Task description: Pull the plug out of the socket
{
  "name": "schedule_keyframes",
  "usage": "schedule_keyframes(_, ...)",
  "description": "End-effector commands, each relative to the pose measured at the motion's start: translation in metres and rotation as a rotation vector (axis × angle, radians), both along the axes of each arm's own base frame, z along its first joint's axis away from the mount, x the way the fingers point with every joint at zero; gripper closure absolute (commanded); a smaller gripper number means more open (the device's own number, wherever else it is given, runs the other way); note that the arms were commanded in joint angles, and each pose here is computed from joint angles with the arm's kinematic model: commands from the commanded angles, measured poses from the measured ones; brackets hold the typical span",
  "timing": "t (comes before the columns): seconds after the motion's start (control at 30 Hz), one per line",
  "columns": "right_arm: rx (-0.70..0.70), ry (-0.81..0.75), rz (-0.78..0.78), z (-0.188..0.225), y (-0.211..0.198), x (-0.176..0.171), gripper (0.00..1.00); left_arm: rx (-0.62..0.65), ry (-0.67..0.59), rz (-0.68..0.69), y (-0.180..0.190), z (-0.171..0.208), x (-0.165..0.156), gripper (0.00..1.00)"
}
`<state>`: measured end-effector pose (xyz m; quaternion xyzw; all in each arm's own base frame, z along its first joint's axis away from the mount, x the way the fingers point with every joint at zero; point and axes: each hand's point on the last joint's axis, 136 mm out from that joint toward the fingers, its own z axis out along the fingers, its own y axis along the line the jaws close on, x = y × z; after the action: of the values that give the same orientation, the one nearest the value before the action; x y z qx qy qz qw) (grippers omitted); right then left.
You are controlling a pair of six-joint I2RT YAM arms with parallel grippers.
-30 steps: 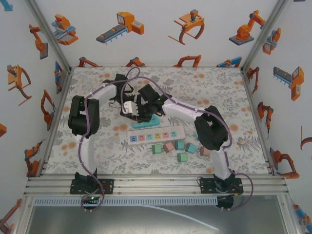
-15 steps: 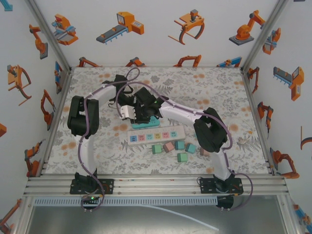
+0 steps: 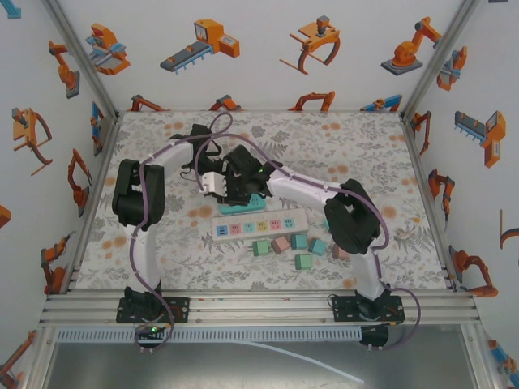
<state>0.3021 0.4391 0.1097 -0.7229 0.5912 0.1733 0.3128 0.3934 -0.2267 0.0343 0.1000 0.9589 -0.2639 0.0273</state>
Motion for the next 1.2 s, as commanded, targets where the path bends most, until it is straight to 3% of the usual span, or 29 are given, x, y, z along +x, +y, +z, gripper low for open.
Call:
schedule_keyframes(0.0, 0.144, -0.075, -0.016, 0.070, 0.005, 0.002, 0.93, 0.292, 0.085, -0.007, 0.051, -0.078, -0.019, 0.35)
schedule_keyframes(0.13, 0.047, -0.183, 0.058, 0.062, 0.003, -0.005, 0.94, 0.289, 0.083, -0.005, 0.051, -0.078, -0.017, 0.35)
schedule_keyframes(0.3, 0.042, -0.203, 0.097, 0.071, 0.003, -0.015, 0.94, 0.288, 0.082, -0.002, 0.051, -0.080, -0.015, 0.35)
schedule_keyframes(0.57, 0.159, -0.074, -0.035, 0.089, 0.011, -0.011, 0.95, 0.266, 0.070, 0.018, 0.052, -0.079, -0.009, 0.35)
schedule_keyframes(0.73, 0.215, -0.086, -0.093, 0.106, 0.006, -0.012, 0.95, 0.239, 0.066, 0.018, 0.050, -0.076, -0.005, 0.35)
schedule_keyframes(0.87, 0.285, -0.028, -0.262, 0.134, -0.004, -0.004, 0.95, 0.185, 0.004, 0.020, 0.043, -0.049, 0.009, 0.33)
schedule_keyframes(1.17, 0.489, 0.388, -0.664, 0.173, -0.048, -0.021, 0.95, -0.008, -0.279, 0.098, 0.016, 0.071, 0.062, 0.30)
